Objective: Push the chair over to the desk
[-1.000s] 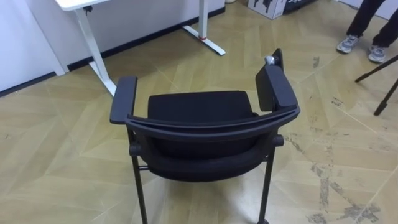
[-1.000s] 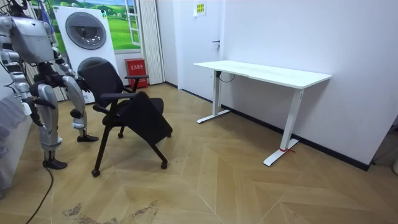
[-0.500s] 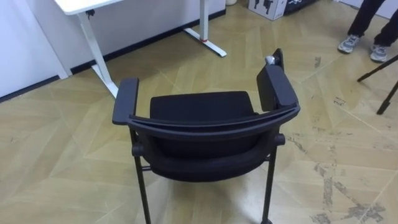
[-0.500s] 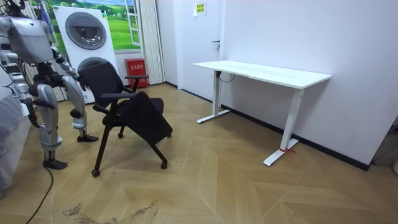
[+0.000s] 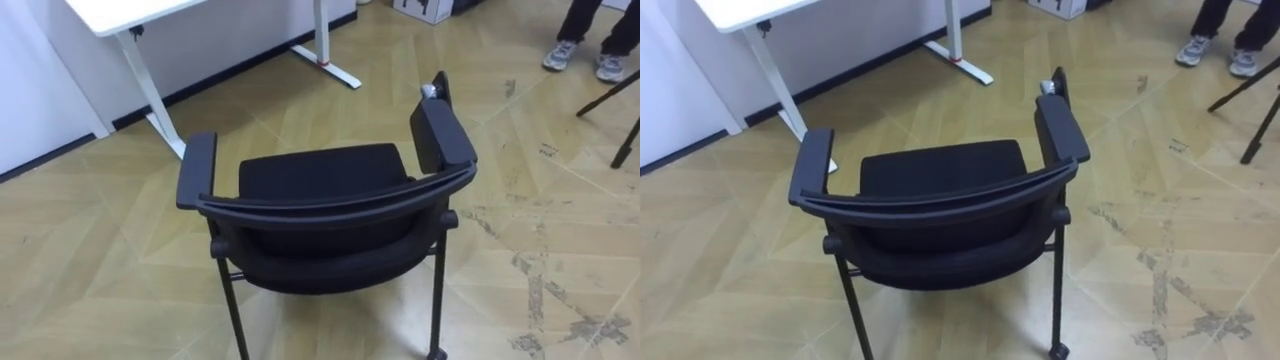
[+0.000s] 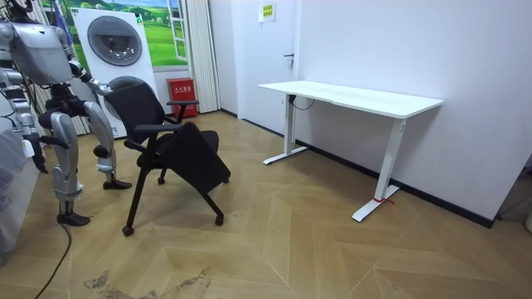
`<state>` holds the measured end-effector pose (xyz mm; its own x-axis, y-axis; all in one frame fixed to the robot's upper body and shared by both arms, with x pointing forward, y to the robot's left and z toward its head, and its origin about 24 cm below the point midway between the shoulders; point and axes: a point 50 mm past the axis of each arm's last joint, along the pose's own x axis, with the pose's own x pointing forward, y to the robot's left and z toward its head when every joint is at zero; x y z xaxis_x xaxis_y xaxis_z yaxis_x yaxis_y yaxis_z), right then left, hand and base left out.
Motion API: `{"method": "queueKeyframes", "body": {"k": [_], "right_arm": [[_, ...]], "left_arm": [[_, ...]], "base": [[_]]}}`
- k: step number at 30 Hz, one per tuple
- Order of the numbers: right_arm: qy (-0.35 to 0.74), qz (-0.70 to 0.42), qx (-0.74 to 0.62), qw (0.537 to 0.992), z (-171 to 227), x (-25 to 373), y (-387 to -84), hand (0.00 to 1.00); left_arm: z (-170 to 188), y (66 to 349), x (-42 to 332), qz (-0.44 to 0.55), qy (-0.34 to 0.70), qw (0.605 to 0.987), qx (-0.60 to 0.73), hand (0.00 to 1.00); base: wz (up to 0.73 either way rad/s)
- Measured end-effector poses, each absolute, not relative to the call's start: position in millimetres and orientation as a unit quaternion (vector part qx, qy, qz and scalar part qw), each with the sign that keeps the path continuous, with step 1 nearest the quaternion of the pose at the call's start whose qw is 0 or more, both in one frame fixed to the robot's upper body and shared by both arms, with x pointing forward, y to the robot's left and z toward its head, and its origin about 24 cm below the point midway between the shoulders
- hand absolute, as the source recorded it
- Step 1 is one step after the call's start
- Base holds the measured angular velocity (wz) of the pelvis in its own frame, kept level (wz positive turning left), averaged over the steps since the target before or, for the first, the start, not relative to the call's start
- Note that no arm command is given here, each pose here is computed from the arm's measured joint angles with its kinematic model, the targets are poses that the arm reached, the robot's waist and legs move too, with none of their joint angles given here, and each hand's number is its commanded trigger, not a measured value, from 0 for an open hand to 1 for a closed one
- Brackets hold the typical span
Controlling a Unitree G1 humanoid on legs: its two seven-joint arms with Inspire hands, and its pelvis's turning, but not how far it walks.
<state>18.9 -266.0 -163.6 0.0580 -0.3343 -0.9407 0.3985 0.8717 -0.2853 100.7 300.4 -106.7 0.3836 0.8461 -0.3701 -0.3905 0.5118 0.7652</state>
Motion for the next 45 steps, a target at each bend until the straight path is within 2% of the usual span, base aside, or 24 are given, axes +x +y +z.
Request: {"method": "queueKeyframes", "body": {"k": [7,12,15,20,29,37,45], "right_arm": [[0.642,-0.249,0.006,0.725,-161.5,15.7,-272.6,0.0],[0.635,-0.234,0.013,0.736,-162.2,24.0,-269.6,0.0],[0.628,-0.226,0.018,0.745,-162.5,26.3,-267.8,0.0],[0.628,-0.217,0.026,0.747,-163.2,25.4,-265.6,0.0],[0.62,-0.203,0.04,0.757,-162.2,26.9,-267.3,0.0],[0.618,-0.198,0.036,0.76,-161.8,30.7,-268.3,0.0],[0.619,-0.186,0.034,0.763,-161.4,30.9,-269.1,0.0]], "left_arm": [[-81.5,299.8,134.8,0.385,0.291,0.803,0.349,0.0],[-47.5,300.3,165.5,0.388,0.184,0.825,0.368,0.0],[-40.3,300.0,174.2,0.372,0.159,0.823,0.398,0.0],[-26.2,283.7,190.2,0.314,0.103,0.819,0.468,0.0],[-12.8,264.9,204.1,0.274,0.049,0.827,0.489,0.0],[-18.2,241.3,209.8,0.178,0.032,0.816,0.549,0.0],[-22.1,217.5,214.1,0.062,0.018,0.767,0.638,0.0]], "base": [[-0.02],[0.0],[0.0],[0.02],[-0.05],[0.0],[0.0]]}}
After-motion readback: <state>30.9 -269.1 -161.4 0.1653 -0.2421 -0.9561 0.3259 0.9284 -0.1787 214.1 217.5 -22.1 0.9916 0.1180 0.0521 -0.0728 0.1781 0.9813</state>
